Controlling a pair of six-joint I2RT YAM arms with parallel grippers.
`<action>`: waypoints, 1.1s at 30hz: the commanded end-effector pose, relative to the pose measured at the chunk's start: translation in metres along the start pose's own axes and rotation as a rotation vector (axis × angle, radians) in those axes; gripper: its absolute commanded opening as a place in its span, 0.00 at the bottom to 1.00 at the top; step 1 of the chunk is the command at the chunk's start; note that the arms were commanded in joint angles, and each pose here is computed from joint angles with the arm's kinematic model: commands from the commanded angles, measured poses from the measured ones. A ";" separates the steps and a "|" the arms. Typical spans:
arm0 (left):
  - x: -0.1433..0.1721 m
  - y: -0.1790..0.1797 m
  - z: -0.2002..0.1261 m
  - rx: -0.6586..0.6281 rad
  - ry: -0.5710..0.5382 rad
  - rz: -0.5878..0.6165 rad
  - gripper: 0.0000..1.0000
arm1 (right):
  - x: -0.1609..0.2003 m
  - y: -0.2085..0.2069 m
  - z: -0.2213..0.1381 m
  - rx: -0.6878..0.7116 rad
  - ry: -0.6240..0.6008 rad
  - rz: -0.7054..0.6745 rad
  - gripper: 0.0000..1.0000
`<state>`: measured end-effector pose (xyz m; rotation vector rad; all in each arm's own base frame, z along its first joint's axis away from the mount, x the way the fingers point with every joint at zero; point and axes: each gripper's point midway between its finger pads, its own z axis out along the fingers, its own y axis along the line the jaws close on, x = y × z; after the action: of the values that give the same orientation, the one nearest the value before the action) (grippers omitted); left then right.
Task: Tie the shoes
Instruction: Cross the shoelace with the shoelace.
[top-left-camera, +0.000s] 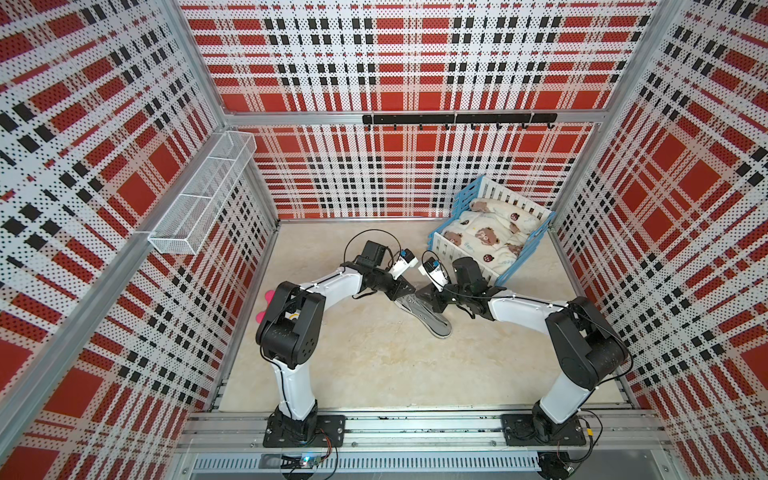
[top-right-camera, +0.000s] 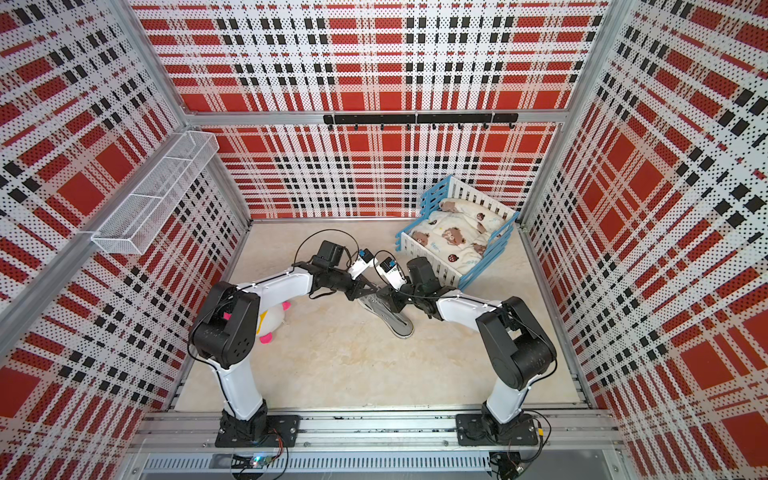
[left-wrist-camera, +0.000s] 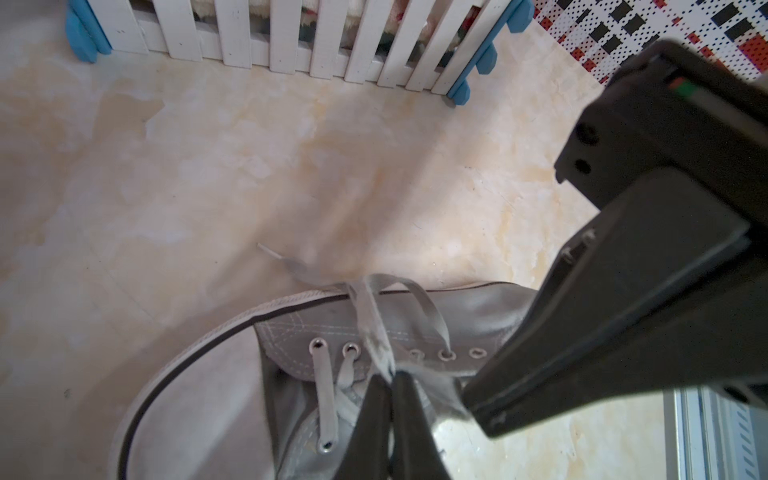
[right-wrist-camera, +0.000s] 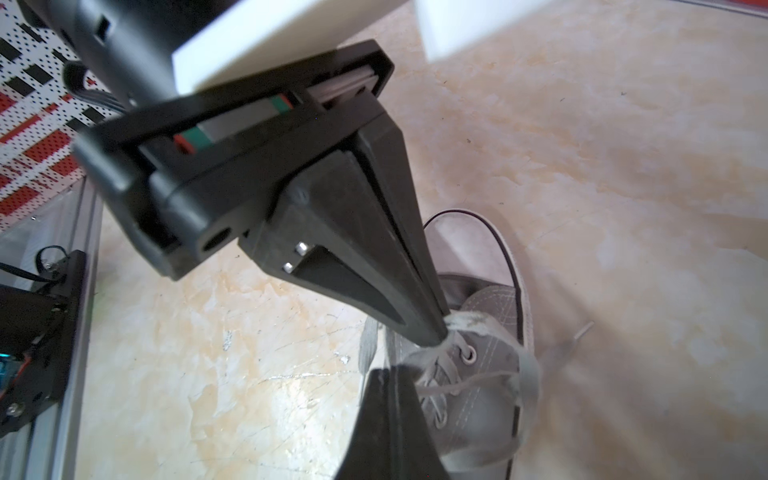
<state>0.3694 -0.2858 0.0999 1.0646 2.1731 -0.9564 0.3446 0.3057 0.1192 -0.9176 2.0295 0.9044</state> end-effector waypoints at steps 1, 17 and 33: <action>-0.002 -0.002 -0.004 0.003 -0.022 0.011 0.04 | -0.012 0.011 -0.010 -0.076 -0.010 0.104 0.00; 0.009 -0.009 -0.001 0.024 -0.011 0.010 0.00 | -0.011 0.003 -0.028 -0.070 -0.041 0.135 0.18; 0.007 -0.009 -0.004 0.016 -0.016 0.012 0.00 | 0.018 -0.028 -0.008 0.102 0.090 0.082 0.34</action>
<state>0.3602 -0.2831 0.0896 1.0637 2.1879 -0.9738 0.3523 0.2771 0.1049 -0.8095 2.1679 0.8566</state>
